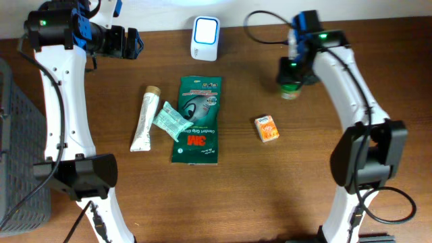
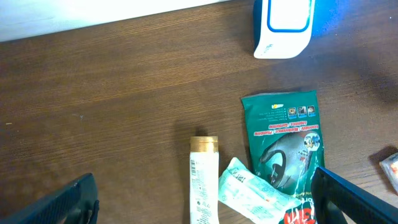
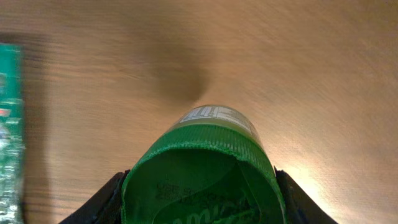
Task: Scan the item barcode
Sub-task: 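Carry the jar right and set it down at the table's right, then move the right gripper to the small orange box and grasp it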
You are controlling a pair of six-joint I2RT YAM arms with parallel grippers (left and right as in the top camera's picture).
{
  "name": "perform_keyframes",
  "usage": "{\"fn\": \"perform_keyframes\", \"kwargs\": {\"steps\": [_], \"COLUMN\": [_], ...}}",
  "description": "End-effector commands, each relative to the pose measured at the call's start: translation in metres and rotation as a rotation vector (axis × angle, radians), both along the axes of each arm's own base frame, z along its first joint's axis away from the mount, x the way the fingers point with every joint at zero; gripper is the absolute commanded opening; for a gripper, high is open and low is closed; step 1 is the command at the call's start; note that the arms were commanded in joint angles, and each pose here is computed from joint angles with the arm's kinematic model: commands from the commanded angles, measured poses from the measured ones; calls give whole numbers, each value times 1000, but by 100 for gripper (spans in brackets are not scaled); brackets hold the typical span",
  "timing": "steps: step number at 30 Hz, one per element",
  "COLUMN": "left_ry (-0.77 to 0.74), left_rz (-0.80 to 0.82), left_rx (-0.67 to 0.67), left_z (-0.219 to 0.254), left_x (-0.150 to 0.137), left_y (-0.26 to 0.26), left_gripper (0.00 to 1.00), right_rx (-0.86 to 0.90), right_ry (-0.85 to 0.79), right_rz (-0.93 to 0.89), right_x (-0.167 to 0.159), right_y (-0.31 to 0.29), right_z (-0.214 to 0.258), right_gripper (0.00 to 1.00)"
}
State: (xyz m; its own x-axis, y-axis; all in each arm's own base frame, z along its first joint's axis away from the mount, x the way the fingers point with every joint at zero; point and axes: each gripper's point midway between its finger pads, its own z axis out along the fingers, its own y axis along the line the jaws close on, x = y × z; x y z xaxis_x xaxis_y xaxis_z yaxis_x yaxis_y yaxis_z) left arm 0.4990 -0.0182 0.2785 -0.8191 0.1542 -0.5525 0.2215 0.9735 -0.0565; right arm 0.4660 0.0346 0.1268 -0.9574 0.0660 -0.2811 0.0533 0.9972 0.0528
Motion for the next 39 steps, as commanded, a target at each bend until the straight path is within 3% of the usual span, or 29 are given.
{"fn": "perform_keyframes", "kwargs": {"steps": [1, 8, 9, 10, 13, 15, 18, 22, 23, 24, 26, 27, 28, 29, 32, 39], "left_ry": [-33, -33, -33, -33, -33, -33, -33, -33, -33, -33, -33, -33, -33, -33, -33, -33], "left_rz": [-13, -13, -13, -13, -13, -13, -13, -13, -13, -13, -13, -13, -13, -13, -13, -13], "left_rx": [-3, -3, -3, -3, -3, -3, -3, -3, -3, -3, -3, -3, -3, -3, -3, -3], "left_z": [13, 13, 13, 13, 13, 13, 13, 13, 13, 13, 13, 13, 13, 13, 13, 13], "left_x": [-2, -2, -2, -2, -2, -2, -2, -2, -2, -2, -2, -2, -2, -2, -2, -2], "left_y": [-1, -1, -1, -1, -1, -1, -1, -1, -1, -1, -1, -1, -1, -1, -2, -2], "left_gripper": [99, 99, 99, 99, 99, 99, 99, 99, 99, 99, 99, 99, 99, 99, 99, 99], "right_rx": [13, 64, 85, 118, 205, 273, 280, 295, 294, 290, 282, 282, 281, 276, 251, 4], "right_ry": [79, 144, 135, 119, 44, -90, -124, -15, 19, 70, 168, 230, 279, 329, 396, 369], "right_rz": [-155, -392, -398, -390, -358, -292, -196, -30, 9, 60, 101, 74, 33, -11, 4, -93], "right_x": [-20, -51, -49, -45, -27, -9, -20, -42, -49, -60, -83, -98, -112, -127, -158, -160], "right_y": [-52, -138, -140, -136, -124, -102, -58, 23, 41, 65, 95, 108, 116, 122, 131, 68], "right_z": [-13, -57, -57, -56, -35, 21, 57, 48, 40, 27, 0, -18, -35, -53, -88, -114], "right_gripper": [44, 47, 55, 99, 98, 98, 98, 98, 96, 71, 42, 20, 8, 4, 4, 4]}}
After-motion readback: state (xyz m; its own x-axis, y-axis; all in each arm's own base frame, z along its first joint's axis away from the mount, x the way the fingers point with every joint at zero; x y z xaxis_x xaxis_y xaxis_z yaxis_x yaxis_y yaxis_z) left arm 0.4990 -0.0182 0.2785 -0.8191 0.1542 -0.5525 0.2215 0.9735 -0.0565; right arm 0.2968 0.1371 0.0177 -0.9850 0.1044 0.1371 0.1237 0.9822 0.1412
